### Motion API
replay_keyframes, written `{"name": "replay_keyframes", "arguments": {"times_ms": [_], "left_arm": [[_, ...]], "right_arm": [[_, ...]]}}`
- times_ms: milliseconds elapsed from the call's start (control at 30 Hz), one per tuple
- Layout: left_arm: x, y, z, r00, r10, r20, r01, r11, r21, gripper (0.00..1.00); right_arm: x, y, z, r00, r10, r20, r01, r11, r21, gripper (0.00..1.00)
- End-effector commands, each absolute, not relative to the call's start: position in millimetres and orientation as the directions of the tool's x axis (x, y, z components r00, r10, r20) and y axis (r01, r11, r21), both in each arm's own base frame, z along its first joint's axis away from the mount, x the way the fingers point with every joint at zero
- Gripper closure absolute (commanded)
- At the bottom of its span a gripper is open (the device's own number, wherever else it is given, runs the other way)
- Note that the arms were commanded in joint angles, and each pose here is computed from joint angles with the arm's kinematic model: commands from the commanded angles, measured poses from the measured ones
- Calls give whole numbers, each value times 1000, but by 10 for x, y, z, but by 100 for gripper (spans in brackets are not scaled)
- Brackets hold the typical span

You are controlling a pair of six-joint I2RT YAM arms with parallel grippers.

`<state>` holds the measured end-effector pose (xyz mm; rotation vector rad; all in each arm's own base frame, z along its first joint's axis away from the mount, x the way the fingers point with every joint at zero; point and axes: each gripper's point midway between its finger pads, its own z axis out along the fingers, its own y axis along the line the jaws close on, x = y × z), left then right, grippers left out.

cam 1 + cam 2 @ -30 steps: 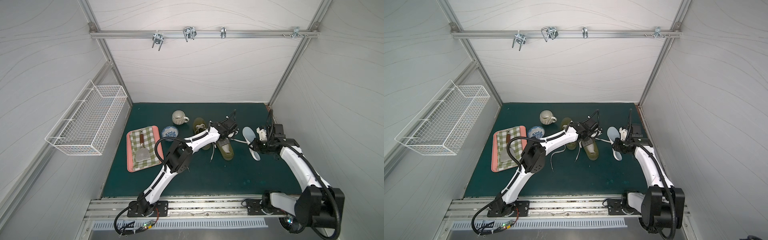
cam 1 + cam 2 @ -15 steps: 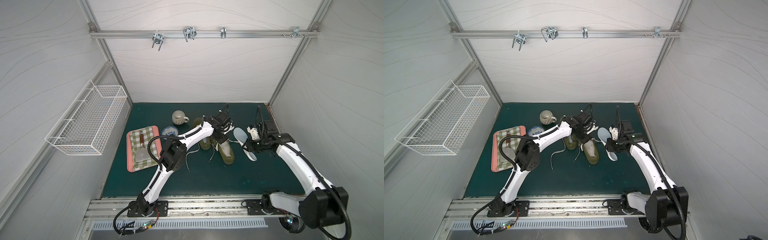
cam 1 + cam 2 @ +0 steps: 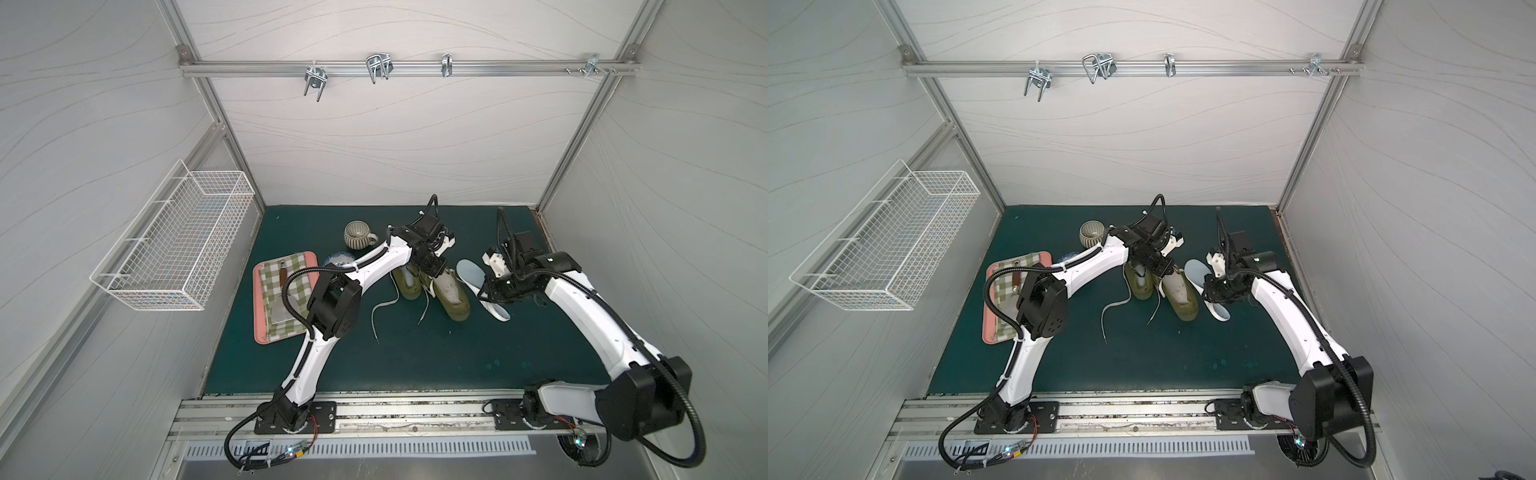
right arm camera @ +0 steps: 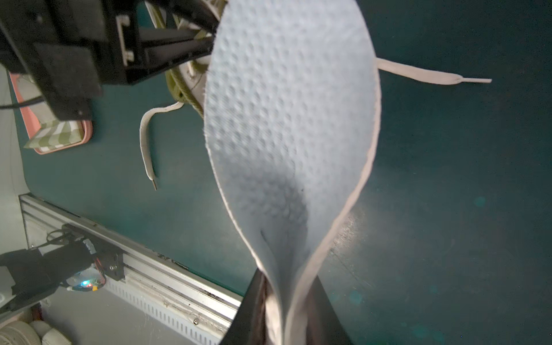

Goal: Insert the insole into the shoe

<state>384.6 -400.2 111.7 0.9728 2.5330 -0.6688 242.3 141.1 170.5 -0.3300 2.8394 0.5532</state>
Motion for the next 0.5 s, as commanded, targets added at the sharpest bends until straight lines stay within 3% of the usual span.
{"name": "replay_keyframes", "arguments": {"times_ms": [0,467], "left_arm": [[3962,-4204,1641,-673,433,-599,707,614,-351,100],[3967,-4208,1534,-697,411,-587,685,625,-375,100]], "right_arm": [[2168,1406,1623,-948,-280,-152,-313,906,283,78],[2125,1468,1409,-931,-362,-55,-365,910,194,78]]}}
